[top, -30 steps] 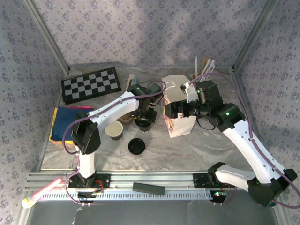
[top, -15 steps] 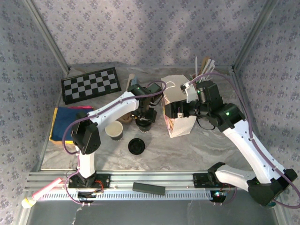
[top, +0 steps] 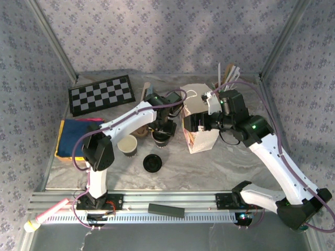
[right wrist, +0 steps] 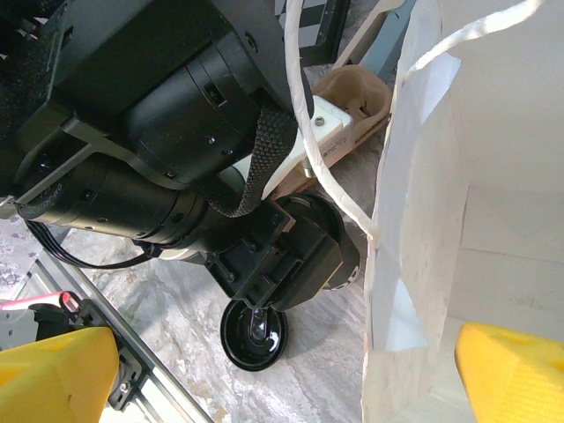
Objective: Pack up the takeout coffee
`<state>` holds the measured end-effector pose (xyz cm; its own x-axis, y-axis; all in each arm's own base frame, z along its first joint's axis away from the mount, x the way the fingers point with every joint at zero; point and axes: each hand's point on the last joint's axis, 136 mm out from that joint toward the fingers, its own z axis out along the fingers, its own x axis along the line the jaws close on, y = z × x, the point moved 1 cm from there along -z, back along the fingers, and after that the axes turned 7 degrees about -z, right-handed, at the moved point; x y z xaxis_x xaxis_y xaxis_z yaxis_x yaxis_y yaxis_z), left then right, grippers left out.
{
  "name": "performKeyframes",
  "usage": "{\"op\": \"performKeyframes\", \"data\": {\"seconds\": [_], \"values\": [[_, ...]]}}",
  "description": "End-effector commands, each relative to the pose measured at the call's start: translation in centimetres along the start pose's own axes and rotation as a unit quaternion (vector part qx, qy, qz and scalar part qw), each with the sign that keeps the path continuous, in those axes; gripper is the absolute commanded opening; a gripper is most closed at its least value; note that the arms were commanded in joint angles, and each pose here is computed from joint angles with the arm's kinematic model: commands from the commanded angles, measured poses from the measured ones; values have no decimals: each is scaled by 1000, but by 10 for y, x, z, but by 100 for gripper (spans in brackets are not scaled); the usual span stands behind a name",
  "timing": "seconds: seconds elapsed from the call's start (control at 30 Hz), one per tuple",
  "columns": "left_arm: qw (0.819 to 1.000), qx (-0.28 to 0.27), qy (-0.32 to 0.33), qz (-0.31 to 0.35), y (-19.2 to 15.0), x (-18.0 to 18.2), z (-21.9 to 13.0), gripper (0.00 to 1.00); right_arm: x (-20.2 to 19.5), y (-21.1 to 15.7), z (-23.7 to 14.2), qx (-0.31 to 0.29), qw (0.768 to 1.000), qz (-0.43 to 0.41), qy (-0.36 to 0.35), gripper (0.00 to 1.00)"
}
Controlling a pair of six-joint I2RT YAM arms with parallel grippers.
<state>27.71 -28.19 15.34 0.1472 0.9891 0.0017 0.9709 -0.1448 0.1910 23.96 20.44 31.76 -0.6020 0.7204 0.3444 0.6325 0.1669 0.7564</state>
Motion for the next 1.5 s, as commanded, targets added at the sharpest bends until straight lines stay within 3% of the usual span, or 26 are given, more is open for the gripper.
{"op": "performKeyframes", "data": {"seconds": [0.0,0.47,1.07,1.47], "values": [[1000,8,10,7,-4,2,2,76,1,1,-2,-5,1000,0,6,100],[1000,-1,16,4,-1,7,-14,76,1,1,0,-5,1000,2,6,100],[1000,17,23,3,-10,8,4,76,0,0,1,-4,1000,4,6,100],[1000,12,18,4,-6,6,1,82,1,0,1,-4,1000,4,8,100]]}}
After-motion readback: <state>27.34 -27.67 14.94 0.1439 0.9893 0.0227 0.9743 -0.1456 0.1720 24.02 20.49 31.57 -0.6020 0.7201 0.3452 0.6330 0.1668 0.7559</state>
